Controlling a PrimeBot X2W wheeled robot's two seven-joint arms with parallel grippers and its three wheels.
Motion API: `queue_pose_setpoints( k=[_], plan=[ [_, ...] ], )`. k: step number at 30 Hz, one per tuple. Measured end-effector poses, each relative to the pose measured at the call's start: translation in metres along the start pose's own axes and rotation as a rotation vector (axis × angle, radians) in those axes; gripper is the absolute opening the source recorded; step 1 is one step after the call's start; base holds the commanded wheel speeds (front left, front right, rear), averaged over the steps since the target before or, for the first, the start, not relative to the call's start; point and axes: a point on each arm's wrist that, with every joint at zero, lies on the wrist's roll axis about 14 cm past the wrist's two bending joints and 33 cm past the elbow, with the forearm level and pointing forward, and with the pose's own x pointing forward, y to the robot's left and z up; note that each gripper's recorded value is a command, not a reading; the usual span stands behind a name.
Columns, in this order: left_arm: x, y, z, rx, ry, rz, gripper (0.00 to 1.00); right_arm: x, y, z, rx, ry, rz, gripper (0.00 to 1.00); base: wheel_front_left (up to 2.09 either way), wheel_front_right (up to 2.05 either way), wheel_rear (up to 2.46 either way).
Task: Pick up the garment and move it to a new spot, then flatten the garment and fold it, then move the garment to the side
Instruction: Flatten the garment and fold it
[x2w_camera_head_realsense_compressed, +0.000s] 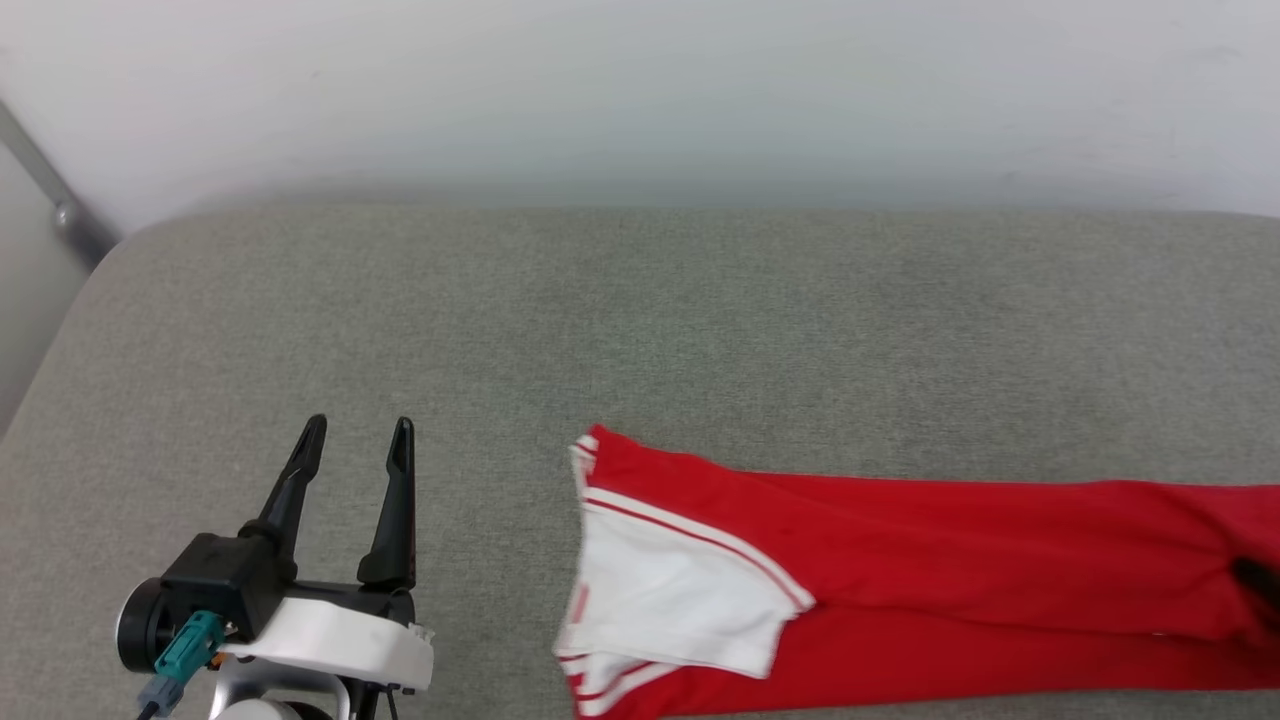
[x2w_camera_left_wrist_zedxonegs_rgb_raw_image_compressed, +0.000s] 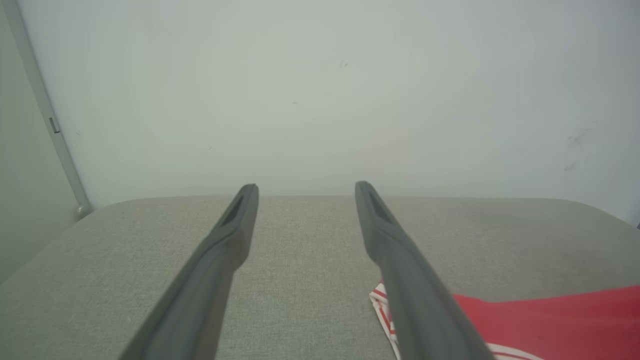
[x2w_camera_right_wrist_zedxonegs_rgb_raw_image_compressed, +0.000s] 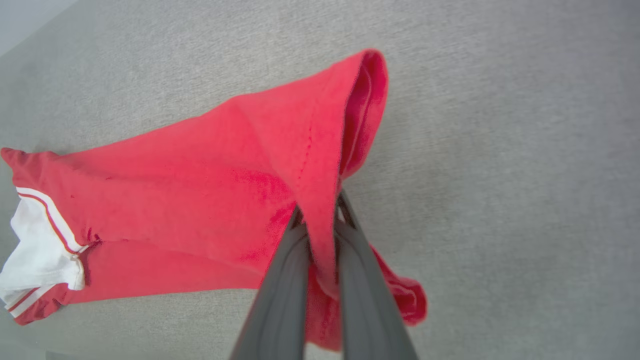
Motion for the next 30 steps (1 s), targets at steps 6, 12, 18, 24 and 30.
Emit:
queue_pose_setpoints(
  k=[6, 12, 18, 24, 30],
  plan=[
    [-0.003, -0.005, -0.001, 0.006, 0.009, -0.012, 1.0, -0.033, -0.048, 0.018, 0.095, -0.105, -0.117, 0.0, 0.0, 0.0, 0.0],
    [-0.004, -0.005, -0.004, 0.026, 0.025, -0.017, 1.0, -0.027, -0.022, 0.003, 0.188, -0.077, -0.02, 0.0, 0.0, 0.0, 0.0],
    [-0.005, -0.002, -0.006, 0.038, 0.037, -0.008, 1.0, -0.011, 0.059, -0.01, 0.294, 0.016, 0.298, 0.0, 0.0, 0.0, 0.0],
    [-0.007, 0.001, -0.009, 0.029, 0.046, 0.005, 1.0, 0.007, 0.127, -0.025, 0.335, 0.11, 0.542, 0.0, 0.0, 0.0, 0.0],
    [-0.004, 0.004, -0.009, 0.021, 0.046, 0.019, 1.0, 0.026, 0.208, -0.051, 0.35, 0.224, 0.737, 0.0, 0.0, 0.0, 0.0]
  ],
)
